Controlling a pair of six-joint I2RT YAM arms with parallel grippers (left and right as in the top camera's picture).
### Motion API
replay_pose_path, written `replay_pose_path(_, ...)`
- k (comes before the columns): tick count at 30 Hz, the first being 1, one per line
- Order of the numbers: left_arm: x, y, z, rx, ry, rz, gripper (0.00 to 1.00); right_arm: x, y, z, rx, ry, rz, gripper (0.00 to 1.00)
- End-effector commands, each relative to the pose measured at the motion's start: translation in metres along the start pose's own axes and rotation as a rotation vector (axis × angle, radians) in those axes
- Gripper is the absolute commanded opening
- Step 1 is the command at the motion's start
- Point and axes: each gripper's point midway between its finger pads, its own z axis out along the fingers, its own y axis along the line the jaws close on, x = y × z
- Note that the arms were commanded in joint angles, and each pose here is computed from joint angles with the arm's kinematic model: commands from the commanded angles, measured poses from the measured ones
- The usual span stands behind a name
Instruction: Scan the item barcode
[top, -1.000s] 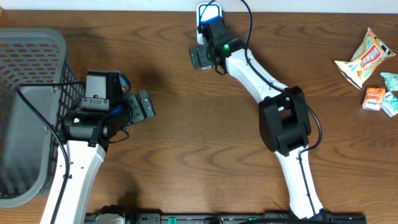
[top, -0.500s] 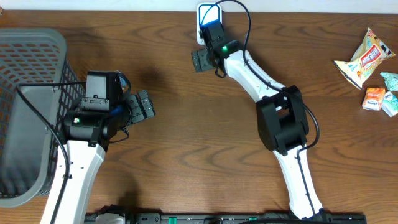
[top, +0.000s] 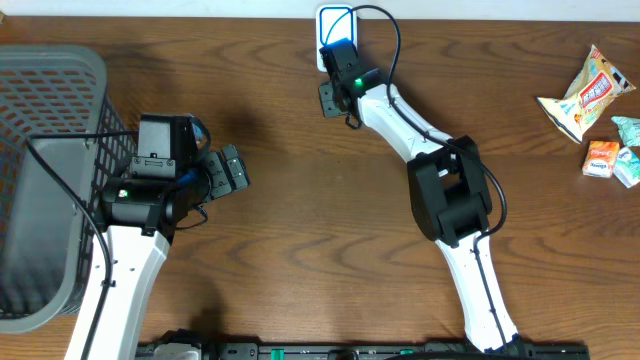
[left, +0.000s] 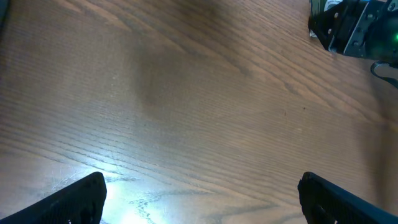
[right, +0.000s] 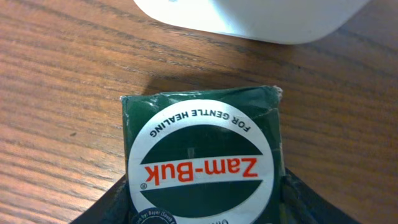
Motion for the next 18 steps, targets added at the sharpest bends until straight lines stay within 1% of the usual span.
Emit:
replay_pose_path(1,-0.004,0.002,-0.002,-0.012,-0.012,-0.002,0.98,0.001,0.014,0.002,-0.004,-0.007,-0.018,0.45)
replay_pose_path(4,-0.004,0.003,-0.002,-0.013,-0.012,-0.002,0.98,-0.006,0.016,-0.002,-0.009,-0.029,-0.016,0.44)
replay_pose_path(8,-0.004,0.002,-0.002,-0.012,-0.012,-0.002,0.98,-0.024,0.013,-0.022,-0.016,-0.074,-0.004,0.43)
replay_pose_path(12,-0.004,0.002,-0.002,-0.012,-0.012,-0.002,0.98,-0.055,0.014,-0.056,-0.035,-0.166,0.010,0.44)
replay_pose_path(14,-0.004,0.002,-0.002,-0.012,-0.012,-0.002,0.97,-0.081,0.011,-0.084,-0.049,-0.253,0.028,0.44)
replay_pose_path(18,-0.004,0.002,-0.002,-0.012,-0.012,-0.002,0.98,-0.112,0.003,-0.115,-0.062,-0.360,0.053,0.43)
